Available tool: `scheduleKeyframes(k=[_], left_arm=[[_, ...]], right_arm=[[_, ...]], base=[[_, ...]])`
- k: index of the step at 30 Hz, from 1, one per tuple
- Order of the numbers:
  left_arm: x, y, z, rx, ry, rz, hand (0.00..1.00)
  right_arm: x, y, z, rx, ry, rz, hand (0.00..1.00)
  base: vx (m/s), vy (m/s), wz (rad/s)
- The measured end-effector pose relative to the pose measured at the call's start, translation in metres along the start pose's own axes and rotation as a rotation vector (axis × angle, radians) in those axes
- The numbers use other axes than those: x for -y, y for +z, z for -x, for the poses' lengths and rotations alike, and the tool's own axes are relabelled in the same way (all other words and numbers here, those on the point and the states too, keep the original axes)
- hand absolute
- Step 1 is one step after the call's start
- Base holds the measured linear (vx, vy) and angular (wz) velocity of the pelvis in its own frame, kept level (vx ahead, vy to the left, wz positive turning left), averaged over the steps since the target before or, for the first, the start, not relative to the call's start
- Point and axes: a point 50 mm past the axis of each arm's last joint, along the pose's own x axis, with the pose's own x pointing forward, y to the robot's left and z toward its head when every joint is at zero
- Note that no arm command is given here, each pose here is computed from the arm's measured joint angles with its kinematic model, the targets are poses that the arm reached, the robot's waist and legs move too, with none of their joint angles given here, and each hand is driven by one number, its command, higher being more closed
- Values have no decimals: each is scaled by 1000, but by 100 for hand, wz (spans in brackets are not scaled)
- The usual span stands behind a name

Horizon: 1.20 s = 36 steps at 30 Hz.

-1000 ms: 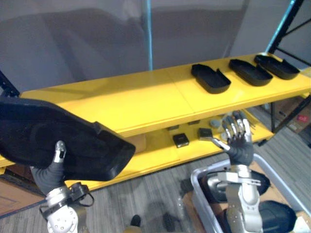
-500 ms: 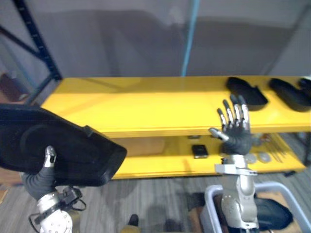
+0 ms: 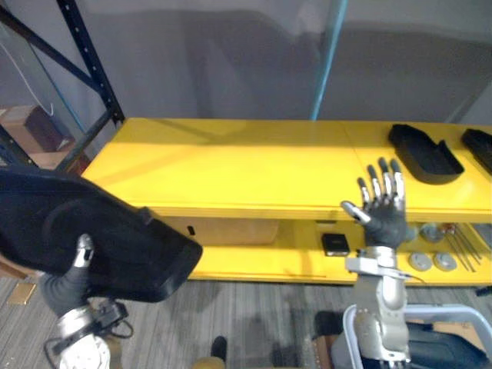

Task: Walk over and take plastic housings, then place them on the shelf

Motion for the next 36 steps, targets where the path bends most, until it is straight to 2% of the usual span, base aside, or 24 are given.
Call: scheduleKeyframes(k=[6, 10, 13, 16, 23, 36], left_arm=[[7, 7, -14, 61, -43, 1, 100], [23, 12, -22, 100, -93, 48, 100], [36, 5, -15, 53, -130, 91, 100], [41, 17, -14, 93, -150, 112, 100], [42, 23, -15, 111, -159, 110, 100], [43, 23, -15, 119, -194, 109, 100]], right_arm=[[6, 1, 5, -1, -1, -2, 0], [8, 9, 10, 16, 33, 16, 0], [17, 12, 9, 13, 17, 52, 0], [21, 15, 9, 20, 3, 50, 0], [17, 14, 10, 35, -19, -24, 0], [17, 23, 9, 72, -80, -4, 0]], base=[[-31, 109, 9], [-159, -94, 29], [0, -124, 23], [133, -90, 13], [76, 1, -3], [-42, 16, -15]])
